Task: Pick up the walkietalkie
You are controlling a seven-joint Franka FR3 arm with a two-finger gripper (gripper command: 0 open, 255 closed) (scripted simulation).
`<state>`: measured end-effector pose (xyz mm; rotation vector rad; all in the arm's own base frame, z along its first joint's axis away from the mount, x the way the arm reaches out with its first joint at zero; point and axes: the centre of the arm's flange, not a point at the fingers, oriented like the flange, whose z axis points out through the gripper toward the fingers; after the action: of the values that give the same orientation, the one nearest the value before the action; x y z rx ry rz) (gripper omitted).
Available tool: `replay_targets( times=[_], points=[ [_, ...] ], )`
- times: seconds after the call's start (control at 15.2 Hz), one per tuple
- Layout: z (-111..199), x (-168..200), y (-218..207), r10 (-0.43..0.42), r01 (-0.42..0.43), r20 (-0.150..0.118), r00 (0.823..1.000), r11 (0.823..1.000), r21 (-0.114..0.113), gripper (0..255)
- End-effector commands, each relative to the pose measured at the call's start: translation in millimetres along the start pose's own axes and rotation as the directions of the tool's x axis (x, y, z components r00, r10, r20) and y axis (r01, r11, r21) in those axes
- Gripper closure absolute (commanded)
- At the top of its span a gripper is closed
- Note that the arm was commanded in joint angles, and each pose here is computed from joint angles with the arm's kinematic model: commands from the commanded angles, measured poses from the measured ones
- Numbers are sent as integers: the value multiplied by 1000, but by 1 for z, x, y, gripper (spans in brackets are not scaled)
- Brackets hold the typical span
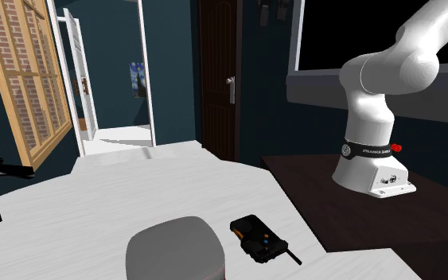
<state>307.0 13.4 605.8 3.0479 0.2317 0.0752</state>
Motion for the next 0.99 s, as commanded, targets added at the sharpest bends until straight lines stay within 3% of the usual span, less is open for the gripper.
replay_targets(
  times=[0.0,0.46,0.92],
  points=[
    [0,0,0,0,0,0,1000,1000,0,0],
    [75,-8,-52,146,-146,1,989,989,8,0],
    [149,-9,-106,289,-289,3,957,957,16,0]
  ],
)
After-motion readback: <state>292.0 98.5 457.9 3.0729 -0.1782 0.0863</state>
